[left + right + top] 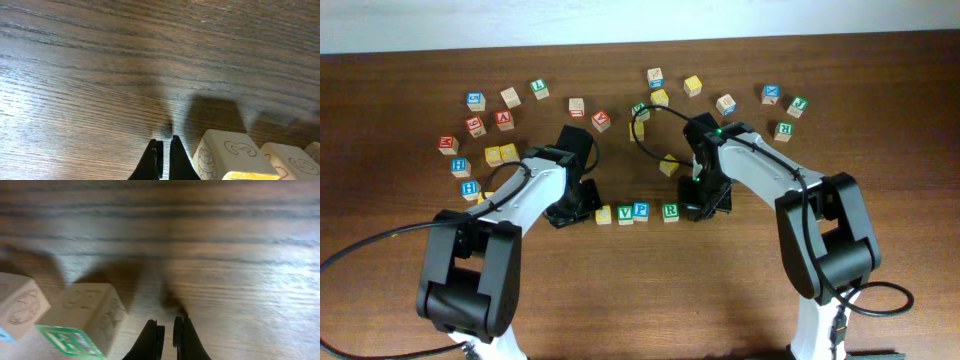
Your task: Spell out CVPR
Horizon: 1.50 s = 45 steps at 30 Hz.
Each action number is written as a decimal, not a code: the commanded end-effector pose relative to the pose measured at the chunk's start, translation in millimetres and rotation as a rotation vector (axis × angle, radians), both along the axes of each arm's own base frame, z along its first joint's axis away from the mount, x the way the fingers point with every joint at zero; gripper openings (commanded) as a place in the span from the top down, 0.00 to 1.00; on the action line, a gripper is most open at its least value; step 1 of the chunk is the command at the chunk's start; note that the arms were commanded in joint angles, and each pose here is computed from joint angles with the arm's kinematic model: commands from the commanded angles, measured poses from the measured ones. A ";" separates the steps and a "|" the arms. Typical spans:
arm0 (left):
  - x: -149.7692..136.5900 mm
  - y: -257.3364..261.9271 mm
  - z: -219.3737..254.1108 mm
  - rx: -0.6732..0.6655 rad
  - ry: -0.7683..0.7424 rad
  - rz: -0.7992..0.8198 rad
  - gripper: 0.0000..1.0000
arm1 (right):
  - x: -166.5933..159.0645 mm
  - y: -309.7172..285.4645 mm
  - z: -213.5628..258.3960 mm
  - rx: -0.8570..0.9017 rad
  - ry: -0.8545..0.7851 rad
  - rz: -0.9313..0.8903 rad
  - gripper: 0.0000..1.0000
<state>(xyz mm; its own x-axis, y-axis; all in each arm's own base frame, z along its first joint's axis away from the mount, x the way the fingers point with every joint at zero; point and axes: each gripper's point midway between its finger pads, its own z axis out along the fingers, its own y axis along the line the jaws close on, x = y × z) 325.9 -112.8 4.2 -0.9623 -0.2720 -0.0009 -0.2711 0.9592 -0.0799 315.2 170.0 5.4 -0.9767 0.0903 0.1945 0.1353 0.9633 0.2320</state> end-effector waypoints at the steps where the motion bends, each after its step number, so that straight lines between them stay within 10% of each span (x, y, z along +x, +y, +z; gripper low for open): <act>1: -3.0 -4.2 -5.7 -0.023 0.020 0.012 1.00 | -3.6 13.4 -0.6 0.035 0.002 0.016 0.96; 45: 0.9 -22.5 -21.3 -0.070 0.012 -0.106 1.00 | 2.5 50.4 4.1 0.138 -0.042 0.019 0.96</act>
<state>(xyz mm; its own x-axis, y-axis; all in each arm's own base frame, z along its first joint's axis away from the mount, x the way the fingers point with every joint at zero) 329.7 -136.7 -2.3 -0.9841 -0.1774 -0.0061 -0.1747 0.9738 -0.1454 321.6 217.8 10.9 -0.9881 0.0432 0.1474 0.0950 0.9259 0.3656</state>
